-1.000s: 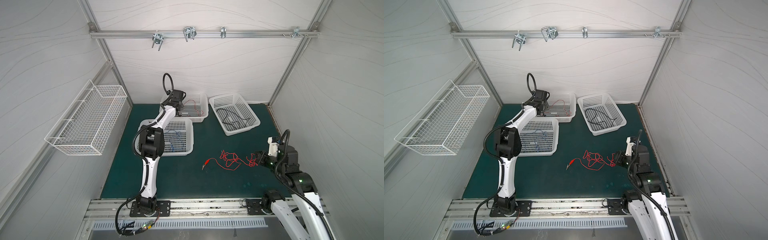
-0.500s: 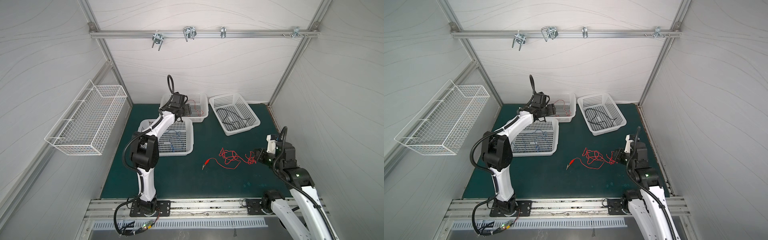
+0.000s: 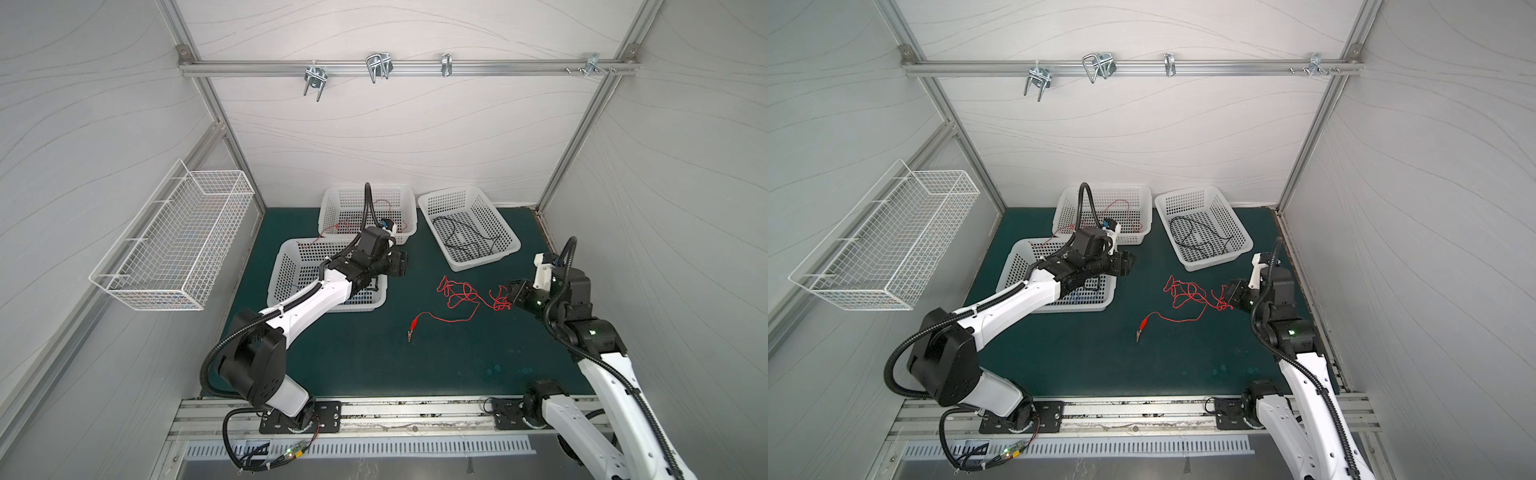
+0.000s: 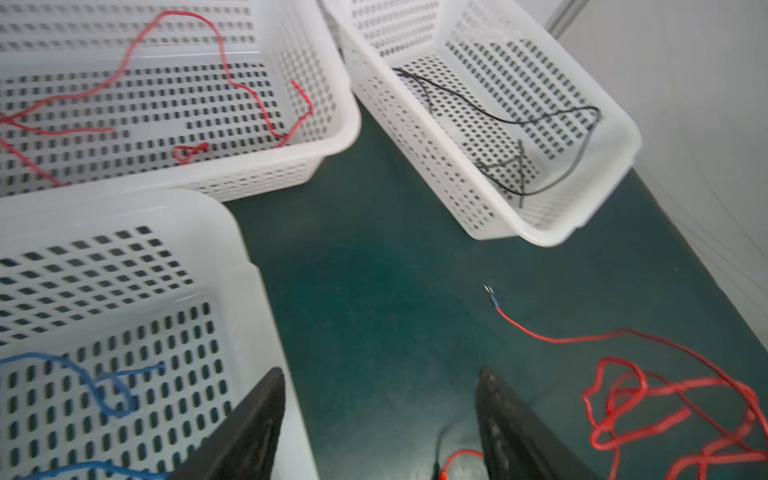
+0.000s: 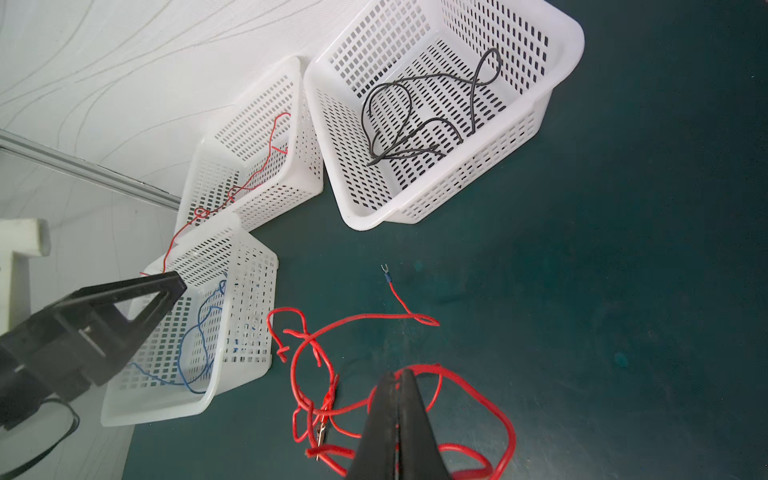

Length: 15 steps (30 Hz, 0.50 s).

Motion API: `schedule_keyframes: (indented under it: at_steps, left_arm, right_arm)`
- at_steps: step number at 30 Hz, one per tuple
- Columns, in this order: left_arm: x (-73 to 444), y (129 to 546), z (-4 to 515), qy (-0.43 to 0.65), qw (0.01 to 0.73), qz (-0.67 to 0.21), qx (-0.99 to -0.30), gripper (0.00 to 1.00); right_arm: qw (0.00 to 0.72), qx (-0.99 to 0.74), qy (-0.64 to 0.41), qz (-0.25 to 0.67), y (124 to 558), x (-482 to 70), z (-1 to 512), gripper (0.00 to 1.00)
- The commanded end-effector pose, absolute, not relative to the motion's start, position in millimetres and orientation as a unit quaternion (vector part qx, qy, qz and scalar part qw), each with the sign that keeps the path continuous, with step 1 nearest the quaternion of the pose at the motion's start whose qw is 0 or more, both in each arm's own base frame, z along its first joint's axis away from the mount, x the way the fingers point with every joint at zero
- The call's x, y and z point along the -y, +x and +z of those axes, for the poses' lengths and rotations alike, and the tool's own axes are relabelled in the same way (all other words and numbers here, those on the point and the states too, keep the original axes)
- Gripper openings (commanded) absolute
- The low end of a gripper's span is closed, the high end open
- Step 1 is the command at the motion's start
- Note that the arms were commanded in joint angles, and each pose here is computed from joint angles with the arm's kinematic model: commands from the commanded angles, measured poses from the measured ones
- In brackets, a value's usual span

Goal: Untangle the cables
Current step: 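Move the left gripper down to the remaining red wire tangle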

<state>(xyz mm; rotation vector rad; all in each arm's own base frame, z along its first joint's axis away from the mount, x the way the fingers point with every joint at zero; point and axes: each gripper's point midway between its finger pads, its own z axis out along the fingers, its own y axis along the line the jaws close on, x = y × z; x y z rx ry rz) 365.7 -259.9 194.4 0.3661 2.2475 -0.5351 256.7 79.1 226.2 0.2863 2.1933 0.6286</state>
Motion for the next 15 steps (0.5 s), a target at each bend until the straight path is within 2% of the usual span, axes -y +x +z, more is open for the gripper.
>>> schedule_keyframes:
  at_steps: [1,8,15]
  left_arm:
    - [299,342,227,0.200,0.412,-0.261,-0.850,0.72]
    - [346,303,235,0.223,0.350,-0.330,-0.848,0.68]
    - [359,290,222,0.205,0.282,-0.339,-0.874,0.65]
  right_arm:
    - [0.422,-0.867,0.093,0.248,262,-82,235,0.00]
    - [0.417,-0.875,0.071,0.235,263,-84,226,0.00]
    - [0.419,-0.875,0.072,0.230,263,-82,224,0.00]
